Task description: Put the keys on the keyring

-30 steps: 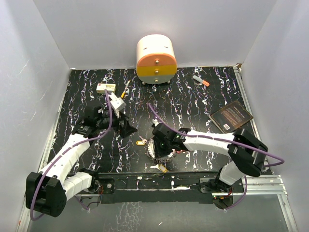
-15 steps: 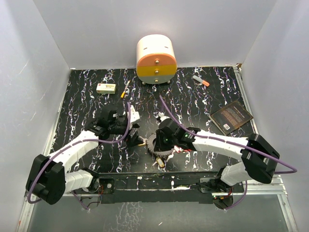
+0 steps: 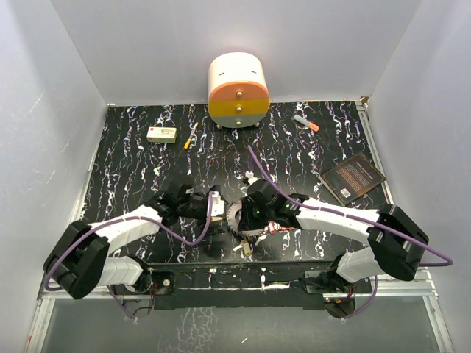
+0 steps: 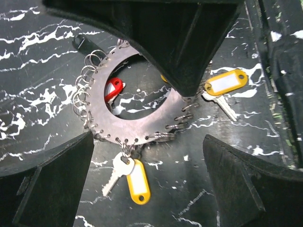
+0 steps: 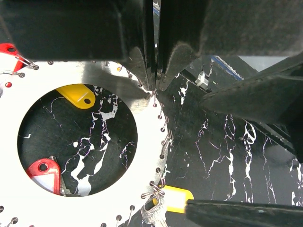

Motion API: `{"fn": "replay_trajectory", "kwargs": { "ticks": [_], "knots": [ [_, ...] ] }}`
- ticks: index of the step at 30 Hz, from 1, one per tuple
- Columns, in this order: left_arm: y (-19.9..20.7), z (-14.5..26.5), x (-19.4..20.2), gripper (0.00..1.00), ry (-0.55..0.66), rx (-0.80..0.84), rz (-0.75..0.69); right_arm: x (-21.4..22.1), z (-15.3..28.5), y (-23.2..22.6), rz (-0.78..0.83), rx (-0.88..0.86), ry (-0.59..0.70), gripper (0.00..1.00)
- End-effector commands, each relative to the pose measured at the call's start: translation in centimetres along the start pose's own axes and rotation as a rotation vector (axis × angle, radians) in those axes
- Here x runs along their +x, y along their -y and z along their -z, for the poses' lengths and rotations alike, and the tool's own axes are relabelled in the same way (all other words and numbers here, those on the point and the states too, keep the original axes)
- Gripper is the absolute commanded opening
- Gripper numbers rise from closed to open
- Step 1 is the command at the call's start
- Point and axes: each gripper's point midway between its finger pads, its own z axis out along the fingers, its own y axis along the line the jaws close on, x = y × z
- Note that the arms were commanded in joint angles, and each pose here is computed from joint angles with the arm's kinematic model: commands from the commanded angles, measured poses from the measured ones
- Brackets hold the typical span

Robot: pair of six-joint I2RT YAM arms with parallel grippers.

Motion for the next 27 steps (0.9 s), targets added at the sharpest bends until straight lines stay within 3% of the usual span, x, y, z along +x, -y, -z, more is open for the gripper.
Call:
{"fn": "replay_trajectory", "kwargs": {
  "ticks": [1, 19, 27],
  "knots": [
    [-1.4, -1.5, -1.3, 0.97, 0.062, 0.000, -0.185, -2.7, 1.3, -2.8, 0.029, -0.099, 0.090, 0.08],
    [2.5, -4.9, -2.6, 0.97, 0.121, 0.234, -0.232, -3.6, 2.3, -3.6, 0.032, -0.123, 0.126, 0.08],
    [3.2, -5.4, -2.2, 0.89, 0.129, 0.246, -0.209, -4.3, 3.1, -3.7, 0.017, -0.129, 0.160, 0.08]
  ]
}}
